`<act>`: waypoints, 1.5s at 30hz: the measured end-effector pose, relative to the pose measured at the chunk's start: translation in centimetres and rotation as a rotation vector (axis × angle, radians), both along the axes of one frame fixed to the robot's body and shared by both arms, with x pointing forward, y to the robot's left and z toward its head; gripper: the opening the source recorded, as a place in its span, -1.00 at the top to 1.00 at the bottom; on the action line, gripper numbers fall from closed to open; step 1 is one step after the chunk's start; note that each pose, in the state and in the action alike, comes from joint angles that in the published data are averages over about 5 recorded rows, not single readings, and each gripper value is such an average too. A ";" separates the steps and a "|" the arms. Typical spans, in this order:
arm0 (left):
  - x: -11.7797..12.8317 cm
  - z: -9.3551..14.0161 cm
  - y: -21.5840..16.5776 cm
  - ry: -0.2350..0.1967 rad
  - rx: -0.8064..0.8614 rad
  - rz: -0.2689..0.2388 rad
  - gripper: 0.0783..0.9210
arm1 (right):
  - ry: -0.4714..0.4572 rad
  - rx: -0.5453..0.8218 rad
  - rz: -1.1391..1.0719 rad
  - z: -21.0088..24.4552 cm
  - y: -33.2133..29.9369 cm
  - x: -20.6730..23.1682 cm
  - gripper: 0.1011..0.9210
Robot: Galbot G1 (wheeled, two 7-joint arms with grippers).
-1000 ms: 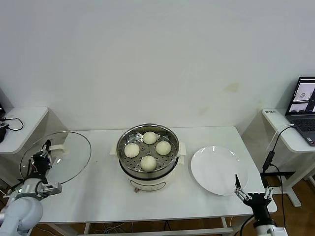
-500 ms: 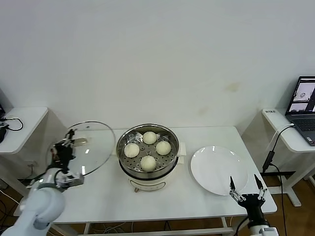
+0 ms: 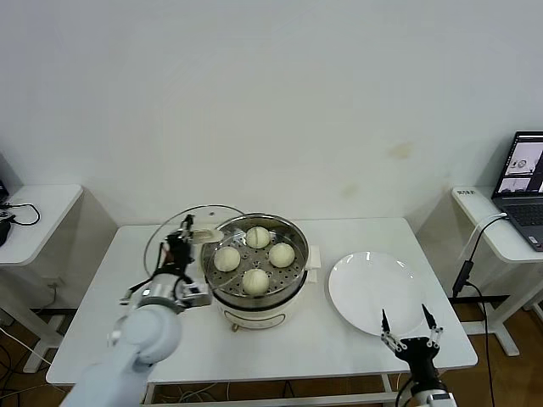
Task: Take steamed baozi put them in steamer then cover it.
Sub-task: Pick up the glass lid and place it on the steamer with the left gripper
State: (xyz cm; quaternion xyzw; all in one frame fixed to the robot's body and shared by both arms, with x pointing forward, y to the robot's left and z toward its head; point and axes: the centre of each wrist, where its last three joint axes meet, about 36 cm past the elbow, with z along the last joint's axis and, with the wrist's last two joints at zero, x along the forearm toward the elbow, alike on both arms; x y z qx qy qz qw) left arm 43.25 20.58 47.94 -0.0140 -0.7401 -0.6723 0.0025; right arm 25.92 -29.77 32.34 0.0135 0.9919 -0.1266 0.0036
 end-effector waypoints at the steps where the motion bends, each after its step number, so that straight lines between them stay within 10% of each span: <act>1: 0.2 0.0 -0.7 0.000 0.005 -0.007 0.83 | 0.002 -0.002 0.002 -0.1 0.1 0.0 -0.76; 19: 1.7 -2.0 -9.2 0.015 0.053 -0.070 0.83 | 0.021 -0.026 0.019 -1.1 0.6 -0.2 -0.76; 45: 3.3 -4.2 -10.5 0.044 0.078 -0.062 0.83 | 0.023 -0.036 0.036 -1.5 0.9 -0.5 -0.76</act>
